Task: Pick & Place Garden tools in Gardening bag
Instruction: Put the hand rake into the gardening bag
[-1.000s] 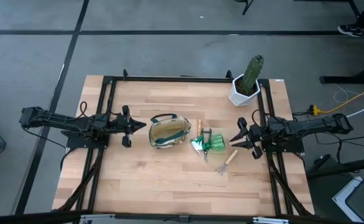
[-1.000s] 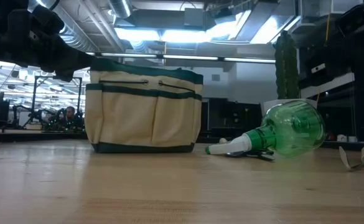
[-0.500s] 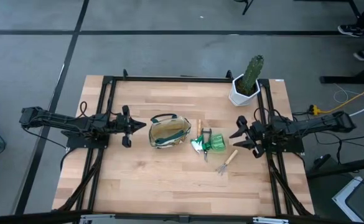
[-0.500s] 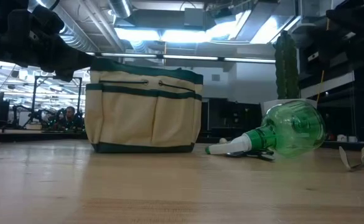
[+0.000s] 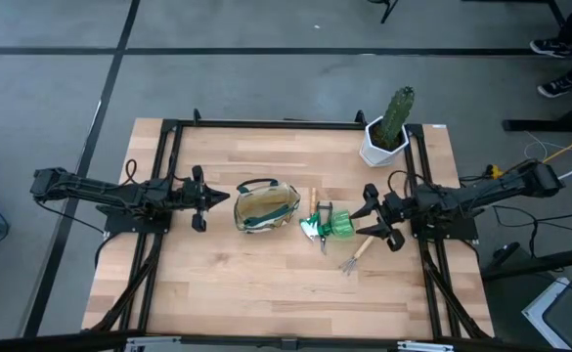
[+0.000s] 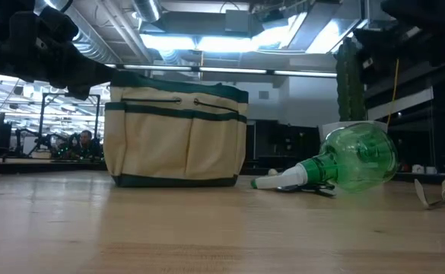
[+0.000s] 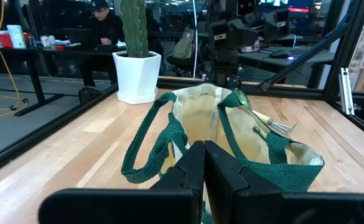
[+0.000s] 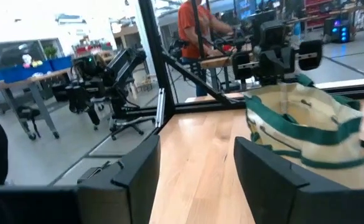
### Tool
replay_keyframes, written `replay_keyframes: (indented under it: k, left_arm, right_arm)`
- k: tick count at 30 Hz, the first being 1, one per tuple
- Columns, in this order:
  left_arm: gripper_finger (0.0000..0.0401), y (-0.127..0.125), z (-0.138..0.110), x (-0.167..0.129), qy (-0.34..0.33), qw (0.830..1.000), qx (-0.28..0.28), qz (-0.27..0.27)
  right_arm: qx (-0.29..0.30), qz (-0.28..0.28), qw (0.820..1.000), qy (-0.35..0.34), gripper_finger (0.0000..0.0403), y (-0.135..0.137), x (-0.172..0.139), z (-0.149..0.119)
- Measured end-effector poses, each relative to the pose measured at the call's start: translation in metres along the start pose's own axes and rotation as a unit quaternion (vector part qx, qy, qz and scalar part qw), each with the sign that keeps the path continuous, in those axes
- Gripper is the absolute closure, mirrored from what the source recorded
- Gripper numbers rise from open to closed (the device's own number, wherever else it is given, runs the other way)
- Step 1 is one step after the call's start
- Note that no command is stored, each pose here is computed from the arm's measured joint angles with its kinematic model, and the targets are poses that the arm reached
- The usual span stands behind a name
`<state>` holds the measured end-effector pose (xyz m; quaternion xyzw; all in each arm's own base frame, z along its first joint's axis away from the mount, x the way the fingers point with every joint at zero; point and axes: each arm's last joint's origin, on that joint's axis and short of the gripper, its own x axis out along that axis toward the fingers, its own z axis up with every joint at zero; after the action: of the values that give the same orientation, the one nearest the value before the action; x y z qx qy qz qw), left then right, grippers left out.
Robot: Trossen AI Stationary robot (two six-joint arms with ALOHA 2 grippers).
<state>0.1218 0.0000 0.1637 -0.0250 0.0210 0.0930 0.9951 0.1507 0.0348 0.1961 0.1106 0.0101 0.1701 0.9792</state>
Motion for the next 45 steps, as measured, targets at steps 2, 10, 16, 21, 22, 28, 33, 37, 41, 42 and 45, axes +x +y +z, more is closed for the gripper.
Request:
replay_keyframes:
  k: [2, 10, 16, 21, 22, 28, 33, 37, 41, 42, 45]
  left_arm:
    - [0.0397, 0.0, 0.0, 0.0, 0.0, 1.0, 0.0, 0.0]
    - [0.0397, 0.0, 0.0, 0.0, 0.0, 1.0, 0.0, 0.0]
    - [0.0397, 0.0, 0.0, 0.0, 0.0, 1.0, 0.0, 0.0]
    - [0.0397, 0.0, 0.0, 0.0, 0.0, 1.0, 0.0, 0.0]
    - [0.0397, 0.0, 0.0, 0.0, 0.0, 1.0, 0.0, 0.0]
    - [0.0397, 0.0, 0.0, 0.0, 0.0, 1.0, 0.0, 0.0]
    - [0.0397, 0.0, 0.0, 0.0, 0.0, 1.0, 0.0, 0.0]
    - [0.0397, 0.0, 0.0, 0.0, 0.0, 1.0, 0.0, 0.0]
    - [0.0397, 0.0, 0.0, 0.0, 0.0, 1.0, 0.0, 0.0]
    - [0.0397, 0.0, 0.0, 0.0, 0.0, 1.0, 0.0, 0.0]
    - [0.0397, 0.0, 0.0, 0.0, 0.0, 1.0, 0.0, 0.0]
  right_arm:
    - [0.001, 0.005, 1.0, 0.008, 0.0198, 0.002, 0.008, 0.005]
    - [0.019, 0.1, 0.992, 0.08, 0.0198, 0.024, 0.042, 0.01]
    - [0.034, 0.164, 0.968, 0.187, 0.0199, 0.059, 0.06, 0.003]
    - [0.028, 0.168, 0.943, 0.285, 0.0199, 0.076, 0.06, -0.01]
    - [0.025, 0.161, 0.94, 0.3, 0.0199, 0.077, 0.059, -0.013]
    - [0.003, 0.115, 0.918, 0.379, 0.0199, 0.077, 0.05, -0.031]
    - [-0.05, 0.079, 0.903, 0.419, 0.0199, 0.071, 0.046, -0.041]
    - [-0.096, 0.073, 0.888, 0.443, 0.0199, 0.067, 0.045, -0.048]
    - [-0.145, 0.053, 0.877, 0.456, 0.0199, 0.064, 0.047, -0.056]
    - [-0.154, 0.048, 0.874, 0.459, 0.0199, 0.063, 0.048, -0.057]
    - [-0.176, 0.035, 0.864, 0.47, 0.0199, 0.061, 0.049, -0.063]
